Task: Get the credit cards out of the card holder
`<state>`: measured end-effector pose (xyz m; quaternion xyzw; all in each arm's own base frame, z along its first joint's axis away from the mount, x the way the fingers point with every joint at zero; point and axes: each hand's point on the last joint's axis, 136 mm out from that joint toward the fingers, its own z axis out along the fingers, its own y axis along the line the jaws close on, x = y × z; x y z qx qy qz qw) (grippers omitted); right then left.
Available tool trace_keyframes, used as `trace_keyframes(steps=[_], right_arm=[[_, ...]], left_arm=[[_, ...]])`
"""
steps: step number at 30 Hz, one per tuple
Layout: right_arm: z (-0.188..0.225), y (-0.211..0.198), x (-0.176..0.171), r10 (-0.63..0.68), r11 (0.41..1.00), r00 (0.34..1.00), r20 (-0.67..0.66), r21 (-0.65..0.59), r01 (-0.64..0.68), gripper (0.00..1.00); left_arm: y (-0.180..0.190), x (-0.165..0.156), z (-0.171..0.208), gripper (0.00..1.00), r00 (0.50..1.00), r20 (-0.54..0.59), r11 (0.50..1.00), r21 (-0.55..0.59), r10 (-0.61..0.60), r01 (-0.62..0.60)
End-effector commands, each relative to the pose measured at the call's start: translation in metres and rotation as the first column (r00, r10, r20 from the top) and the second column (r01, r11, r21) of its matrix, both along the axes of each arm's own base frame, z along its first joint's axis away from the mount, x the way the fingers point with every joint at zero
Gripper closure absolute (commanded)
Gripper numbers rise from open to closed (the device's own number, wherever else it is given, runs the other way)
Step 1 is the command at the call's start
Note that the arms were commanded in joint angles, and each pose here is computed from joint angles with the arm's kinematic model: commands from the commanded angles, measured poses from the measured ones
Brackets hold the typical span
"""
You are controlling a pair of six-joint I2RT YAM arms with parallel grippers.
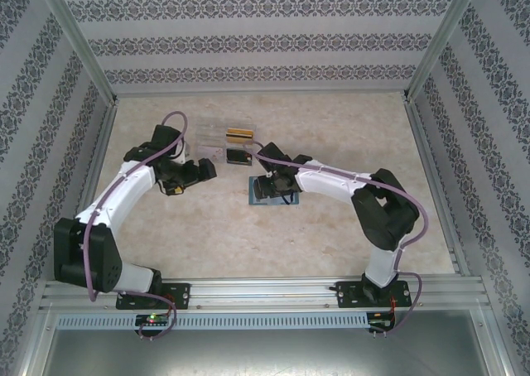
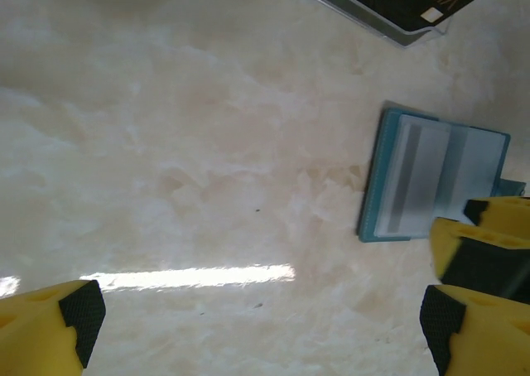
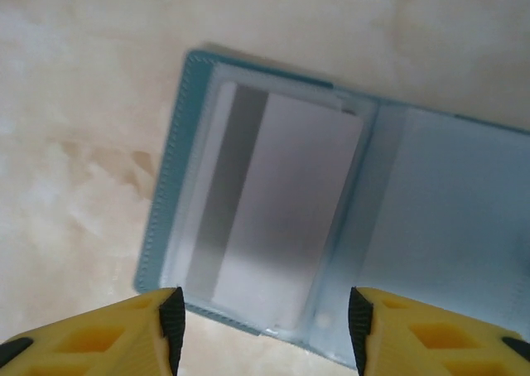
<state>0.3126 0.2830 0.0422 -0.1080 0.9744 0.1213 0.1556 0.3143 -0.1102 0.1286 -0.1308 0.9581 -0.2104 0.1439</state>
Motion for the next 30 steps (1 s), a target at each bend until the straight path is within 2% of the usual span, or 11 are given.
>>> trace_keyframes(steps=[1, 8, 15, 23, 30], right_arm=[[-0.001, -0.002, 0.008, -0.015, 1.0, 1.0, 0.019, -0.006, 0.016, 0.45], [-0.017, -0.017, 0.007, 0.025, 0.996, 1.0, 0.006, -0.082, -0.025, 0.49], [-0.028, -0.027, 0.009, 0.046, 0.992, 0.999, -0.01, -0.116, -0.047, 0.54], [-0.04, -0.032, 0.007, 0.048, 0.996, 0.997, -0.052, -0.075, -0.052, 0.62], [-0.049, -0.039, 0.006, 0.028, 0.998, 0.996, -0.081, -0.06, -0.033, 0.7]], left_arm=[[-0.022, 0.021, 0.006, 0.0, 0.998, 0.059, 0.997, -0.072, 0.031, -0.027], [-0.056, 0.033, -0.006, 0.0, 0.998, 0.048, 0.993, -0.118, 0.032, -0.026], [-0.073, 0.037, -0.02, 0.0, 0.999, 0.013, 0.991, -0.129, 0.045, -0.043], [-0.067, 0.039, -0.028, 0.01, 0.996, -0.006, 0.992, -0.083, 0.091, -0.091], [-0.098, 0.042, -0.036, 0.05, 0.999, -0.029, 0.991, -0.129, 0.039, -0.043]])
